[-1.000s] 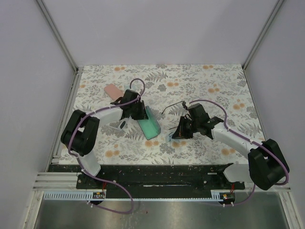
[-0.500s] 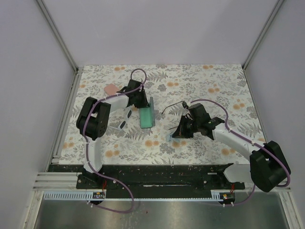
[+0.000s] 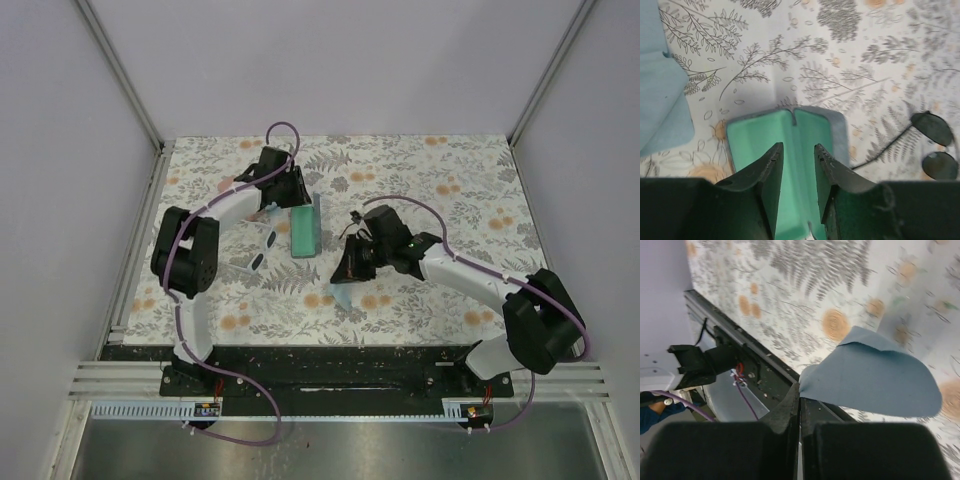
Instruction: Organize the sunglasses
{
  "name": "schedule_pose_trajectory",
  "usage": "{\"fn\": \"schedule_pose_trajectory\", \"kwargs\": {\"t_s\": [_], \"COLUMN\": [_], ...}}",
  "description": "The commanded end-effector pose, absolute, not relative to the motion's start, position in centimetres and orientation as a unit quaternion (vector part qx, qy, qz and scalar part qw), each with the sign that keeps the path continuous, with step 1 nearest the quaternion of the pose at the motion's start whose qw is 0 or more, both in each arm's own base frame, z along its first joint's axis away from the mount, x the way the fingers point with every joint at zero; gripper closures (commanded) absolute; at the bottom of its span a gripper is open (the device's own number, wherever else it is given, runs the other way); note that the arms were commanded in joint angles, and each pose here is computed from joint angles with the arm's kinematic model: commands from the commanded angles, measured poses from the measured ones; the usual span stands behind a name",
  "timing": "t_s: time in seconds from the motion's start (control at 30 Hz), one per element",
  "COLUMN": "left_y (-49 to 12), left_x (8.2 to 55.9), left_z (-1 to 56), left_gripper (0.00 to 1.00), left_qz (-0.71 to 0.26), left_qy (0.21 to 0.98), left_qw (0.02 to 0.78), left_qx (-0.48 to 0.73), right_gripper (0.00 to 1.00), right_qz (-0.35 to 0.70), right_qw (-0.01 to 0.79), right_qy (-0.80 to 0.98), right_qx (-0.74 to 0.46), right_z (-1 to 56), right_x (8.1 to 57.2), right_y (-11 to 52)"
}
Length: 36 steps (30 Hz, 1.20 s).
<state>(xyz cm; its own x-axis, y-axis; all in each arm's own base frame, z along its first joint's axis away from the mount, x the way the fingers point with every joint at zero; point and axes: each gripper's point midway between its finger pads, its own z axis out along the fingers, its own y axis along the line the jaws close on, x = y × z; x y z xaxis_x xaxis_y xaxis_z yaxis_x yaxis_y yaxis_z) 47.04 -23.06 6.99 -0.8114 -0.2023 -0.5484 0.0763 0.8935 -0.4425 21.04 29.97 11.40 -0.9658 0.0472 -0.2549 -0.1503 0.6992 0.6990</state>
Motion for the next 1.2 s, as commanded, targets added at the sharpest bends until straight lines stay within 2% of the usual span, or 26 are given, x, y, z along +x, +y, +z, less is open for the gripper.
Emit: {"fn": "schedule_pose_trajectory", "kwargs": {"t_s": [0.0, 0.07, 0.17, 0.2, 0.27, 0.3, 0.33, 0.47, 0.7, 0.83, 1.17], "left_y": [-22.2, -21.7, -21.0, -21.0, -20.9, -21.1, -21.2, -22.1, -23.4, -23.4, -23.5], "left_x": [46.1, 44.8, 42.5, 41.6, 39.6, 38.6, 37.6, 34.0, 30.7, 30.0, 28.2], "left_z": [16.0, 16.9, 16.9, 16.7, 15.4, 14.8, 14.2, 12.6, 11.7, 10.7, 8.9], "left_gripper": [0.64, 0.63, 0.63, 0.63, 0.62, 0.62, 0.61, 0.6, 0.6, 0.6, 0.6], "left_qz": [-0.252, -0.253, -0.26, -0.263, -0.26, -0.26, -0.257, -0.253, -0.274, -0.278, -0.291], "left_qy": [0.89, 0.887, 0.886, 0.886, 0.892, 0.895, 0.898, 0.905, 0.897, 0.898, 0.904], "left_qw": [0.38, 0.386, 0.384, 0.381, 0.369, 0.362, 0.358, 0.342, 0.345, 0.337, 0.307], "left_qx": [-0.02, -0.023, -0.027, -0.027, -0.022, -0.016, -0.009, 0.021, 0.046, 0.049, 0.058], "right_gripper": [1.0, 1.0, 0.98, 0.84, 0.41, 0.28, 0.23, 0.25, 0.37, 0.45, 0.47], "right_qz": [0.459, 0.453, 0.408, 0.384, 0.333, 0.319, 0.307, 0.26, 0.163, 0.147, 0.2], "right_qw": [0.168, 0.168, 0.148, 0.136, 0.116, 0.108, 0.106, 0.151, 0.24, 0.237, 0.237], "right_qy": [0.87, 0.873, 0.901, 0.913, 0.935, 0.941, 0.945, 0.953, 0.95, 0.947, 0.935], "right_qx": [-0.071, -0.063, -0.028, -0.011, 0.025, 0.036, 0.043, 0.047, 0.115, 0.158, 0.173], "right_z": [17.7, 17.3, 13.1, 11.2, 7.3, 6.1, 5.2, 5.1, 5.7, 4.6, 4.3], "right_x": [22.7, 22.6, 21.3, 20.7, 19.5, 18.9, 18.5, 19.0, 23.7, 26.4, 36.1], "right_y": [33.9, 33.5, 31.3, 30.1, 27.5, 26.6, 25.8, 23.4, 20.5, 20.5, 21.5]}}
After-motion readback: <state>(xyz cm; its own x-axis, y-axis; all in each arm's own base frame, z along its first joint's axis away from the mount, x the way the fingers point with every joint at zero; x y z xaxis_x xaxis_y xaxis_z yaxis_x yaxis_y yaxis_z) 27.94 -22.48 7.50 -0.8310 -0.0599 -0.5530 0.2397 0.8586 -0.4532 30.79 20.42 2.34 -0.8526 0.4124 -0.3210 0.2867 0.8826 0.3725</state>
